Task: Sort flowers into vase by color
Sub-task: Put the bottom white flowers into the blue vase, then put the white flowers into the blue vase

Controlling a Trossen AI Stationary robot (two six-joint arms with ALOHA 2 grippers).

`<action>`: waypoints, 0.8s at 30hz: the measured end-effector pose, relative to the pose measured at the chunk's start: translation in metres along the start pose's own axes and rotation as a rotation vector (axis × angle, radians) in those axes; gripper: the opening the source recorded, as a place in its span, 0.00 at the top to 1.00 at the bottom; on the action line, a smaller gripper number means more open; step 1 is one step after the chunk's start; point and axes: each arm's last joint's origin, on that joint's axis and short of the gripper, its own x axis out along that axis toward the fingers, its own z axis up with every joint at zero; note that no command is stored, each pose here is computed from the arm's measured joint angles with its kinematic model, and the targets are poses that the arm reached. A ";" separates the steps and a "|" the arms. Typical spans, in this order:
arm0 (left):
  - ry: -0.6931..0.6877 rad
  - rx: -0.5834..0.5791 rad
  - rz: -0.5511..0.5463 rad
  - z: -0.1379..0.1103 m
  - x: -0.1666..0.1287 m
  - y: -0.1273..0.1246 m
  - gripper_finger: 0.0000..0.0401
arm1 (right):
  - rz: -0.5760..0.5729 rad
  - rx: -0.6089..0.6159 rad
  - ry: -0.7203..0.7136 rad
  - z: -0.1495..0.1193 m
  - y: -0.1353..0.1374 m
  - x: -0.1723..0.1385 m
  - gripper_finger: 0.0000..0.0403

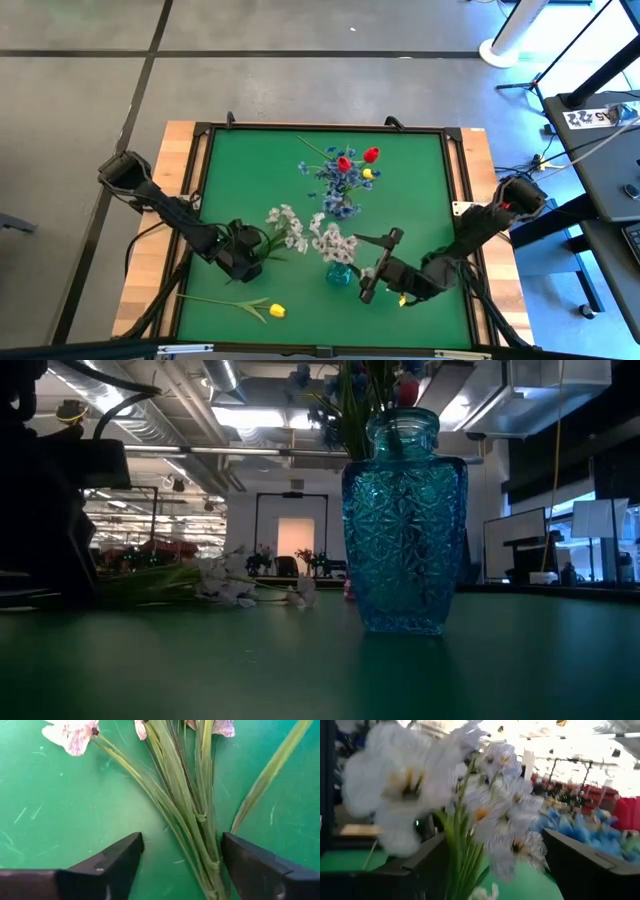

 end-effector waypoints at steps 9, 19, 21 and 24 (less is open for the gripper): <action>-0.061 -0.095 0.004 0.002 0.001 -0.001 0.76 | 0.090 0.080 0.104 -0.013 0.010 -0.014 0.24; -0.202 -0.083 -0.124 0.005 -0.013 -0.023 0.97 | 0.353 0.146 0.106 0.004 0.019 -0.058 0.24; -0.159 -0.058 -0.153 0.006 -0.022 -0.027 0.98 | 0.396 0.147 0.100 0.009 0.019 -0.071 0.24; -0.038 -0.024 -0.297 0.004 -0.044 -0.041 0.99 | 0.465 0.138 0.096 0.013 0.022 -0.088 0.24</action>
